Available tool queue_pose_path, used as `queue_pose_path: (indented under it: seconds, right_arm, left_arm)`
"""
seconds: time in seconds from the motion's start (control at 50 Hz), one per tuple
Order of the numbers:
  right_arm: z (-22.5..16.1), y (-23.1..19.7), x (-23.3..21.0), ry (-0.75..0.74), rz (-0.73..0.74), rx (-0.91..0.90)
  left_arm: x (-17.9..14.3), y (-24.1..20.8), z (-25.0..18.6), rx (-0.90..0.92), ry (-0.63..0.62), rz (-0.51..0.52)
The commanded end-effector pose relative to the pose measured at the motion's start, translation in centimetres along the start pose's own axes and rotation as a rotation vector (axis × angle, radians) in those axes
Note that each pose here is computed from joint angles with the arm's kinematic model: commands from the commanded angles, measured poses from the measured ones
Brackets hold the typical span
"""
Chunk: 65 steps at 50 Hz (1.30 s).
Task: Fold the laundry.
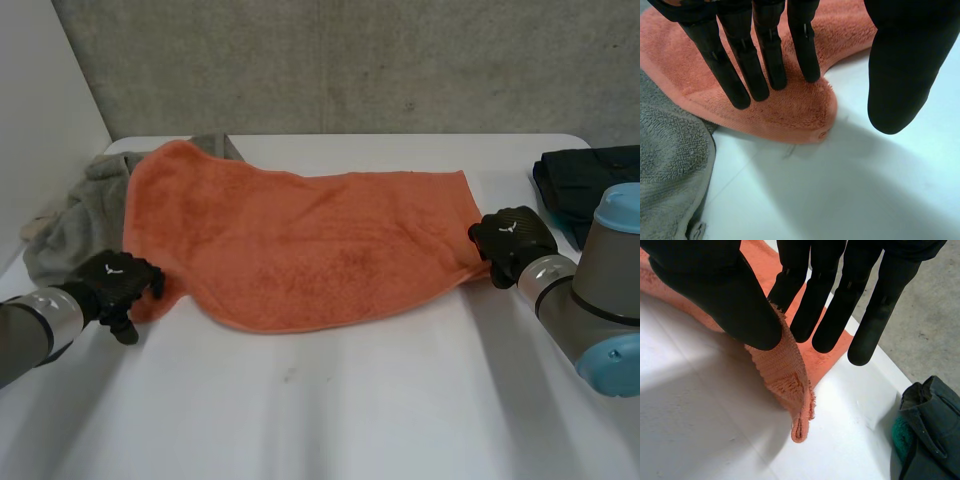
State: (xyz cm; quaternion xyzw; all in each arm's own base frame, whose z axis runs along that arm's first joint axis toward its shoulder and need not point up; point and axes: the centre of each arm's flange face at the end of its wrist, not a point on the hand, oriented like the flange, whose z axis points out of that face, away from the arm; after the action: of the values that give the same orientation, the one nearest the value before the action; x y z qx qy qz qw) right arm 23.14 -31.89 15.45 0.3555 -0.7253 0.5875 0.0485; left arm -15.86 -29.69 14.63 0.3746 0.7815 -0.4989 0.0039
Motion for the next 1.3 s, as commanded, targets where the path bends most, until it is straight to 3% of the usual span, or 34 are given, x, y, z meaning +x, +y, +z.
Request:
queue_pose_path:
  seconds: [0.02, 0.5, 0.82, 1.18, 1.3]
  right_arm:
    - [-0.2, 0.1, -0.3, -0.008, -0.011, -0.004]
    - [0.0, 0.8, -0.6, -0.011, -0.055, -0.005]
    - [0.1, 1.0, -0.7, -0.014, -0.06, -0.01]
    - [0.3, 1.0, 0.0, 0.005, -0.059, -0.012]
    - [-0.6, 0.5, 1.6, 0.017, -0.115, -0.035]
  left_arm:
    - [-0.4, -0.3, 2.2, 0.015, -0.012, 0.051]
    - [-1.1, -1.3, 8.6, 0.052, -0.09, 0.234]
    - [-1.9, -1.8, 10.7, 0.102, -0.142, 0.29]
    - [-2.5, -2.3, 11.8, 0.117, -0.194, 0.338]
    - [-2.6, -3.5, 8.7, 0.082, -0.223, 0.333]
